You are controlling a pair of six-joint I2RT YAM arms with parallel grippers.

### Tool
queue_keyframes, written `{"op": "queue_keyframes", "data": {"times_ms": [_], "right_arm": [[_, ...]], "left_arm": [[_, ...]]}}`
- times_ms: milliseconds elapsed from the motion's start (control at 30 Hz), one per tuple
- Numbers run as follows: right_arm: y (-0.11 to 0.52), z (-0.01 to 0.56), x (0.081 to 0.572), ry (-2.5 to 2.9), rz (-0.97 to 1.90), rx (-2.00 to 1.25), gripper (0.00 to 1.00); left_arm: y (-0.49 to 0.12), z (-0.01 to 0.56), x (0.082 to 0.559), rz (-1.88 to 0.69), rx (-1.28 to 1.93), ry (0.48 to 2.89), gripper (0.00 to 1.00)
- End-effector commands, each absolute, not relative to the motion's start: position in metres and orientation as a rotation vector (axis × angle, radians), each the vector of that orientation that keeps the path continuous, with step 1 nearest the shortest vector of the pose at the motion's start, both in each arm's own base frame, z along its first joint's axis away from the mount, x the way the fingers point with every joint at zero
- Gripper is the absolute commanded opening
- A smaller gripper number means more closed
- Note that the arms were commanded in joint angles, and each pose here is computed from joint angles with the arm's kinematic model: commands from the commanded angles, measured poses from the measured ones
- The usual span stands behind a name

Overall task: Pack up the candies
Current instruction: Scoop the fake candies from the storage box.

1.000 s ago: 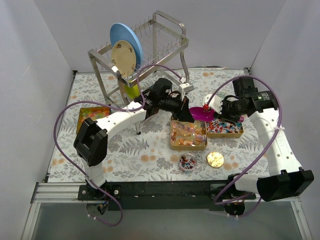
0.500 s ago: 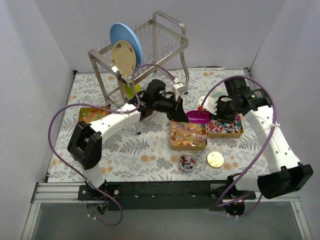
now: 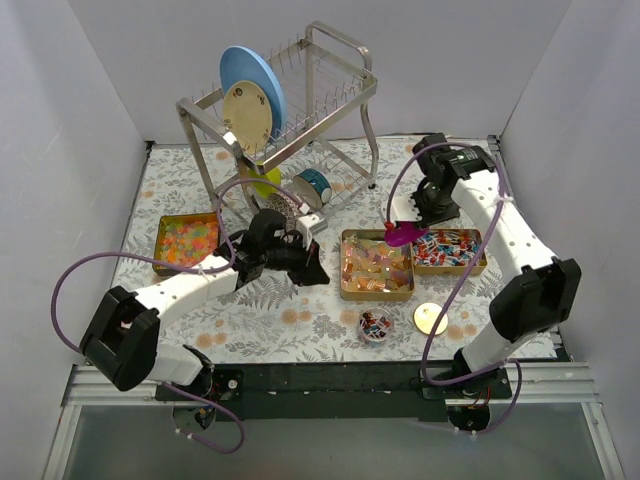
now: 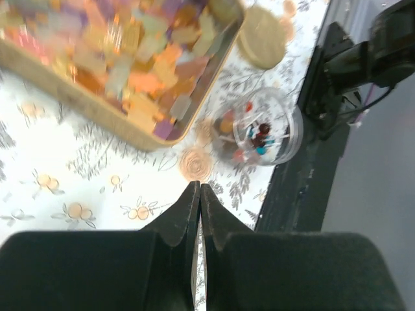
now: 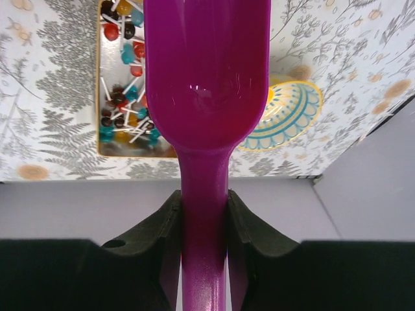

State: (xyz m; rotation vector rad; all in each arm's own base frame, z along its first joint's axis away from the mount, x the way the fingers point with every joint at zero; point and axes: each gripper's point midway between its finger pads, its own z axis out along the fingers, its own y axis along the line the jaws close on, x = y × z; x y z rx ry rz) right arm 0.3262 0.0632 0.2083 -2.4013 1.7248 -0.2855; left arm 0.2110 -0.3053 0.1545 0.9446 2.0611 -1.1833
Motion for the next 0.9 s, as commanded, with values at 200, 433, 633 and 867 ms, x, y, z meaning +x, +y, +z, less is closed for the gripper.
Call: {"op": "queue_keyframes", "data": {"times_ms": [200, 433, 633, 867], "right_arm": [[0.068, 0.215, 0.359, 1.549, -0.717, -2.699, 0.01], [0.073, 0.207, 0.37, 1.451, -0.96, -2.787, 0.01], [0.095, 0.193, 0.37, 1.387, -1.123, -2.825, 0.01], [0.097, 0.175, 0.367, 1.41, -1.259, -2.85, 0.01]], "left_arm": [[-0.317, 0.111, 0.204, -1.21, 0.82, 2.04, 0.0], [-0.322, 0.094, 0.187, -1.272, 0.807, 2.049, 0.0], [-0.323, 0.086, 0.176, -1.331, 0.755, 2.034, 0.0], [-0.324, 0.076, 0.178, -1.33, 0.739, 2.039, 0.0]]}}
